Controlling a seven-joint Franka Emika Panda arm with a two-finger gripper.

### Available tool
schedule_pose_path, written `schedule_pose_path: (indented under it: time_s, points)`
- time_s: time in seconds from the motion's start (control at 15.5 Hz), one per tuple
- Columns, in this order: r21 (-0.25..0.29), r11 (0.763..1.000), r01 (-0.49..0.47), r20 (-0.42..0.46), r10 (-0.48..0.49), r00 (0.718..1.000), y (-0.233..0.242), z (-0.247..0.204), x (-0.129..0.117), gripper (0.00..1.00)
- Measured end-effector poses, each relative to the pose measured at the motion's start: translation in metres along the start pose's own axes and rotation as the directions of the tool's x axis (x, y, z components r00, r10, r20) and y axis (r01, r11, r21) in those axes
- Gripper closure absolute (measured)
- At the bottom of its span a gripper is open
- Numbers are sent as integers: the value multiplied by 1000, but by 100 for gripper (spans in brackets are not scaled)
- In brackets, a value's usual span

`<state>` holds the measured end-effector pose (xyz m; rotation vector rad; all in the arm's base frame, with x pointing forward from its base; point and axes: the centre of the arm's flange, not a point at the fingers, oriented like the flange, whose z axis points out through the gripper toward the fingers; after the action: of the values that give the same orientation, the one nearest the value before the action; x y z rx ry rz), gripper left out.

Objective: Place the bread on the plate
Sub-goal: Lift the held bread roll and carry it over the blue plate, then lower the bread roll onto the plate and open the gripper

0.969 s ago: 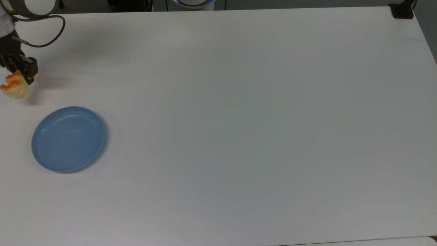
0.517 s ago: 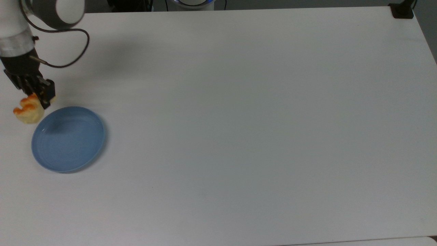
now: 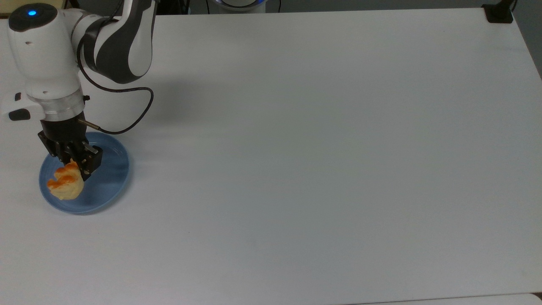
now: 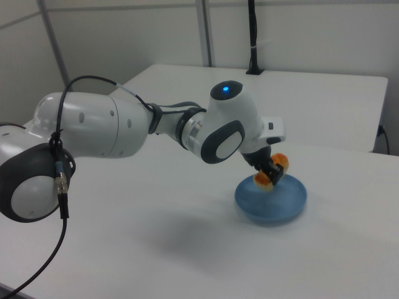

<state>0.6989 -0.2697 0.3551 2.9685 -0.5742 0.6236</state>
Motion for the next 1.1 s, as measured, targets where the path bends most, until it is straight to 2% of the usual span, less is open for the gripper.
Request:
schedule_pose_path:
  time_s: [0.19,0.39,0.52,0.65,0.9,0.97,1.1]
  points:
    - [-36,997,68,101,-64,993,2,8,-10,61]
    - [-20,986,164,195,-157,968,4,13,-19,61]
    - [-13,982,189,214,-182,960,4,14,-22,60]
    - [-12,981,196,215,-189,958,4,14,-22,46]
    - [-12,980,198,215,-191,958,5,14,-22,5]
    - [-12,980,198,214,-191,958,4,13,-21,0]
    - [-14,980,198,204,-191,960,5,8,-18,0]
